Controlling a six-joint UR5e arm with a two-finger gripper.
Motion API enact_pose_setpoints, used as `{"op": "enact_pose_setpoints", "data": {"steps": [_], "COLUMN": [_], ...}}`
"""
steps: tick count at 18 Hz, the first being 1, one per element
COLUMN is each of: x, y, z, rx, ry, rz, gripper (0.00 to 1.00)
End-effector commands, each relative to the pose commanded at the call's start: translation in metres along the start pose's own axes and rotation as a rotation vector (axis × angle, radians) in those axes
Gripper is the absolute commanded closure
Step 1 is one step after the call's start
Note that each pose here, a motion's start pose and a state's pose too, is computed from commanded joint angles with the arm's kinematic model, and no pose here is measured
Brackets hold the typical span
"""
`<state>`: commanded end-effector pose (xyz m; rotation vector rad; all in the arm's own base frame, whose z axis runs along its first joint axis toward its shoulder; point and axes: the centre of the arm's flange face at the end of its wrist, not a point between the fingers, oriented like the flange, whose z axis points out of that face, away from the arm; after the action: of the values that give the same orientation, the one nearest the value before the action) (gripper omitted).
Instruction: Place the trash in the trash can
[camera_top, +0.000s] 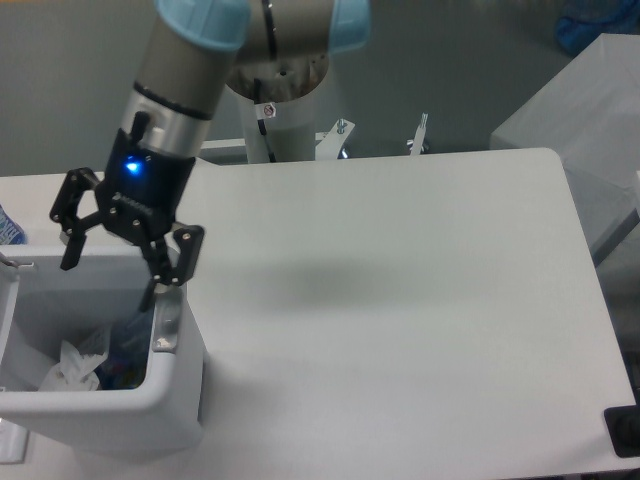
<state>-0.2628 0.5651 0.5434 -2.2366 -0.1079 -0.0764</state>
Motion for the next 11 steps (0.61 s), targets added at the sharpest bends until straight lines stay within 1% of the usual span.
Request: {"op": "enact_pose_setpoints", "data": {"steps": [2, 3, 6, 7, 8, 9, 11], "x": [-0.015, -0.03, -0.059, -0.068, -0.075, -0.083, -0.101], "y": [-0.003, 0.001, 0.017, 0.024, 0.028, 0.033, 0.049], "z": [-0.006, -0.011, -0.011, -0.011, -0.013, -0.015, -0.018], "rx": [0.003, -0.023, -0.147, -0.182, -0.216, -0.245, -0.311], "ry": [-0.036, -0.113, -0.338, -0.388, -0.418, -0.433, -0.437], "rz": [-0.005, -0.008, -0.016, 0.002, 0.038, 0.083, 0.167], "gripper": [0.0, 0.0, 0.0, 0.0, 0.0, 0.0, 0.0]}}
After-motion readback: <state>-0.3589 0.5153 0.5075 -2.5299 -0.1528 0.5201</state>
